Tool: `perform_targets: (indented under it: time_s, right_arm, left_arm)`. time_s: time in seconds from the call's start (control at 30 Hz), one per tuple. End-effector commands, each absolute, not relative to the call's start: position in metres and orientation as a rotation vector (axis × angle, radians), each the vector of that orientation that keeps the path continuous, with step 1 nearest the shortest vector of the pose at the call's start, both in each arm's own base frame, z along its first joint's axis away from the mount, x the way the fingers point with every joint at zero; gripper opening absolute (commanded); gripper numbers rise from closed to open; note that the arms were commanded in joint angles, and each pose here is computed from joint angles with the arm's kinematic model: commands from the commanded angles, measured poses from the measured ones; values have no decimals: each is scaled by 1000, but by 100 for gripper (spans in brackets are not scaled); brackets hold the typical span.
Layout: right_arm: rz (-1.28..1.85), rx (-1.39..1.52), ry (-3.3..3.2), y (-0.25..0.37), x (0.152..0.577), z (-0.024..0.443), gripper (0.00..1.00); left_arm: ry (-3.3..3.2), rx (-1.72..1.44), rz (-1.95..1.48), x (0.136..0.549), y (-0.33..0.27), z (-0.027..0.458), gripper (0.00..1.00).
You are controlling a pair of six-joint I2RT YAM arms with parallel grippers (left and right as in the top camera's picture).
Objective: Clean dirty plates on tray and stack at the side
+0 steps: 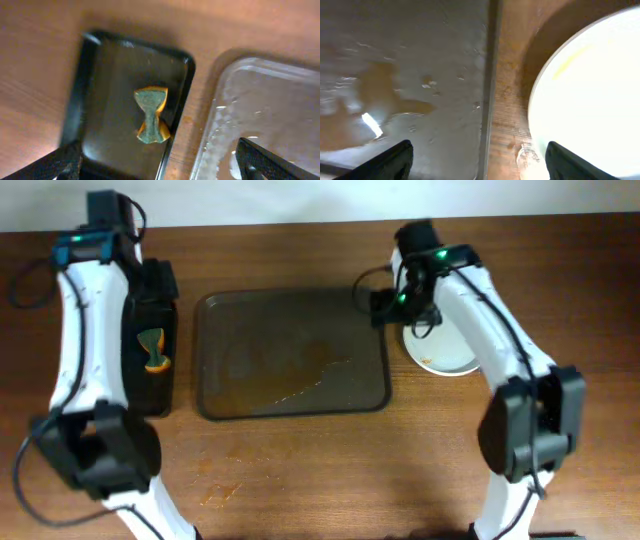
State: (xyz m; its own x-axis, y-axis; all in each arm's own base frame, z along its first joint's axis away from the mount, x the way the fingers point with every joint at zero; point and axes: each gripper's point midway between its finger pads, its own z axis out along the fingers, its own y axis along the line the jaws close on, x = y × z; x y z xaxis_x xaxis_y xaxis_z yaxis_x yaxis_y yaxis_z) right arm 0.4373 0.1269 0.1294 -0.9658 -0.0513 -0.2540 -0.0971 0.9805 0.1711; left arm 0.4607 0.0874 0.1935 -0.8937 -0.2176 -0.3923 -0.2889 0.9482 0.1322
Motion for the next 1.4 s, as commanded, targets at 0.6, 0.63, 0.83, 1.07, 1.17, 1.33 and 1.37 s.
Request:
perform_targets:
  time_s: [0.6, 0.63, 0.83, 1.07, 1.17, 1.33, 1.37]
  right_arm:
    - [113, 9, 2280, 45, 322, 417, 99]
    - [104, -17, 2258, 38, 325, 421, 98]
    - [72, -190, 2038, 34, 313, 440, 98]
    - [29, -125, 1834, 15, 276, 349, 98]
    - [18, -120, 1730, 13, 258, 310, 98]
    - [72, -182, 1570, 27, 239, 254, 98]
    - [78, -190, 1555, 29, 238, 246, 98]
  left_arm:
    - [2610, -338, 234, 451, 82, 245, 99]
    - [2610, -338, 234, 451, 82, 245, 99]
    - [2610, -338, 234, 451, 82, 245, 99]
    - [2610, -338, 234, 451, 82, 245, 99]
    - [2610, -338, 234, 451, 82, 245, 99]
    - [2610, -338, 234, 451, 82, 245, 99]
    - [2610, -338, 234, 451, 82, 245, 99]
